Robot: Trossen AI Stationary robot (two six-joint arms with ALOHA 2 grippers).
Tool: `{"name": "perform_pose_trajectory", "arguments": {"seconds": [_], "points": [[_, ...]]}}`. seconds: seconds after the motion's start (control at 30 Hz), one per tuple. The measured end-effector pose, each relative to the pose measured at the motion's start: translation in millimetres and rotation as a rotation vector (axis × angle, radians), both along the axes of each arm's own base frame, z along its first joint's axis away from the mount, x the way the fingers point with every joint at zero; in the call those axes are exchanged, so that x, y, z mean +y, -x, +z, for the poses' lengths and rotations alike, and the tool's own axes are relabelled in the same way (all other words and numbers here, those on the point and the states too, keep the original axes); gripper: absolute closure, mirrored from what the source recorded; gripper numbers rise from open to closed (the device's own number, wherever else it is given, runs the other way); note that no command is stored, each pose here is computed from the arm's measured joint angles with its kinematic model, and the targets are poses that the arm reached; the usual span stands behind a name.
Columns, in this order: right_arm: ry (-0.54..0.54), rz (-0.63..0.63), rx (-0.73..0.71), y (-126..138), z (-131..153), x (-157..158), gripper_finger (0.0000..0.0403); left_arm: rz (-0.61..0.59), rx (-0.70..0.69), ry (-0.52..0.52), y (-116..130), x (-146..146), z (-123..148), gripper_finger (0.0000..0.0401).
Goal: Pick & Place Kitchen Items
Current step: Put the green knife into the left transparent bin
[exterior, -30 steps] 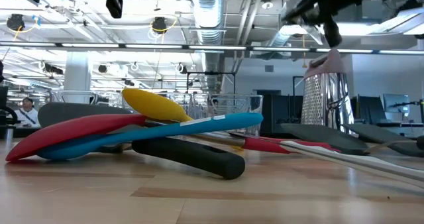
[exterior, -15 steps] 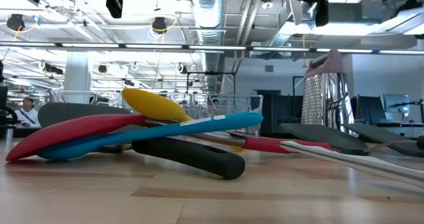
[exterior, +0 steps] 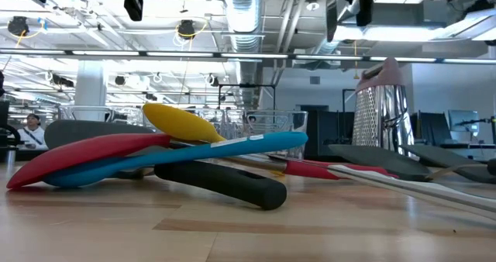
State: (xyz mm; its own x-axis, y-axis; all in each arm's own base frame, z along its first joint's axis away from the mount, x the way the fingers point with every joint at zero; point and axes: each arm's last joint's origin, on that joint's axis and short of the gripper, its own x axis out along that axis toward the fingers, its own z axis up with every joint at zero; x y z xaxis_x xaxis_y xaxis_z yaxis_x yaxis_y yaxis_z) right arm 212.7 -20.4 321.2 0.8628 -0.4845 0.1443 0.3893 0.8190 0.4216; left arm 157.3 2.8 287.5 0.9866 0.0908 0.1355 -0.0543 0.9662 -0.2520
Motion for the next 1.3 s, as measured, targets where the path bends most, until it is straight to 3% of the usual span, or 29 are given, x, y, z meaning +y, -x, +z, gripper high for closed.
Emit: {"name": "perform_pose_trajectory", "arguments": {"seconds": [0.2, 0.37, 0.57, 0.77, 1.1, 1.3], "points": [[-0.001, 0.001, 0.010, -6, -4, 0, 0.0382, 0.015, 0.015, 0.103, -4, 1, -4, 0.0398], [0.001, 0.003, -0.039, -5, 1, 0, 0.0381, 0.020, 0.082, 0.112, -17, 1, -14, 0.0398], [0.013, 0.045, -0.097, -7, 5, 1, 0.0382, 0.023, 0.018, 0.173, -33, 4, -15, 0.0398], [0.025, 0.078, -0.168, -16, 5, 2, 0.0382, -0.076, 0.028, 0.218, -53, 14, -13, 0.0398], [0.021, 0.114, -0.247, -33, -2, 2, 0.0382, -0.089, 0.071, 0.201, -95, 34, -1, 0.0398], [0.028, 0.146, -0.261, -45, -2, 3, 0.0382, -0.097, 0.111, 0.124, -116, 32, -5, 0.0398]]}}
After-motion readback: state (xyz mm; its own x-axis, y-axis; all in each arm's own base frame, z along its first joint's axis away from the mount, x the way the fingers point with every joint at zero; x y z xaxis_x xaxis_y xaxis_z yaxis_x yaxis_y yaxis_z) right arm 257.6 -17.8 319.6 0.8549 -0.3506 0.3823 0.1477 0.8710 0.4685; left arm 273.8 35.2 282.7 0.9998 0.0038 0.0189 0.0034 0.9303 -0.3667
